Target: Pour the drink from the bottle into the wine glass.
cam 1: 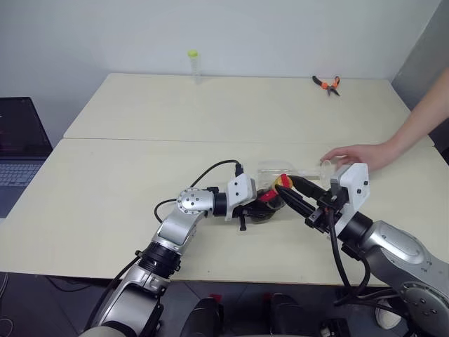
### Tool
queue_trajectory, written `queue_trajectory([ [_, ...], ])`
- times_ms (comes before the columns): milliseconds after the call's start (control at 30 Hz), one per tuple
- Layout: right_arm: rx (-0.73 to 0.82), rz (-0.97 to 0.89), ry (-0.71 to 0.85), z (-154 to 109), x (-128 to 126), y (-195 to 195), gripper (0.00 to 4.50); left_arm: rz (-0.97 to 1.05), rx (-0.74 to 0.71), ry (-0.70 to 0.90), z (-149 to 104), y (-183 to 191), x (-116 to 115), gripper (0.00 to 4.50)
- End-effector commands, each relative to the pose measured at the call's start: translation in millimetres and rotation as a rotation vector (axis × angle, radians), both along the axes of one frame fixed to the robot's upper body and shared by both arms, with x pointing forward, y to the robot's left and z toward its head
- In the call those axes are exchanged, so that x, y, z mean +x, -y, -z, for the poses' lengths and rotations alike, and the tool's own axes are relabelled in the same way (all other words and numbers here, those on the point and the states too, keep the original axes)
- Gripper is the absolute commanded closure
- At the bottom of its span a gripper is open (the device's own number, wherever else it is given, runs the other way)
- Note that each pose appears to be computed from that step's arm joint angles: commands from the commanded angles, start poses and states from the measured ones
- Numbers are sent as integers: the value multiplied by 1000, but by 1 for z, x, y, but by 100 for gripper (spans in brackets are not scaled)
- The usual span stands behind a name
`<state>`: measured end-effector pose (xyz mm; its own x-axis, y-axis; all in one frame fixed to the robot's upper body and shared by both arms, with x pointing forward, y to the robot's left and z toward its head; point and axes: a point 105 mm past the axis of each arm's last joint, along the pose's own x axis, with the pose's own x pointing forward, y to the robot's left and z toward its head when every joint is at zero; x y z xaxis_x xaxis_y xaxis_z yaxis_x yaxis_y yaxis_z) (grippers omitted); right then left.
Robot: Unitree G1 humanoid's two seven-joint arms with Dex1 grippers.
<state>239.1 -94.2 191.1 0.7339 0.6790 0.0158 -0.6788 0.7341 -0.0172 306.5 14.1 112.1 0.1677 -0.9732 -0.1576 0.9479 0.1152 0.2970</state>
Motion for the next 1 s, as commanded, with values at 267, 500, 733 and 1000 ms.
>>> queue_trajectory([
  [267, -311, -236, -20, 6, 6, 37, 329, 71, -41, 36, -17, 6, -14, 358],
  [500, -670, -422, -22, 3, 37, 79, 329, 136, -24, 35, -15, 9, -33, 360],
  [733, -546, -514, -9, -11, 23, 53, 329, 101, -43, 20, -14, 9, -33, 362],
  [1000, -336, -362, -36, -17, -13, 49, 50, 64, -64, 20, -16, 9, -24, 363],
])
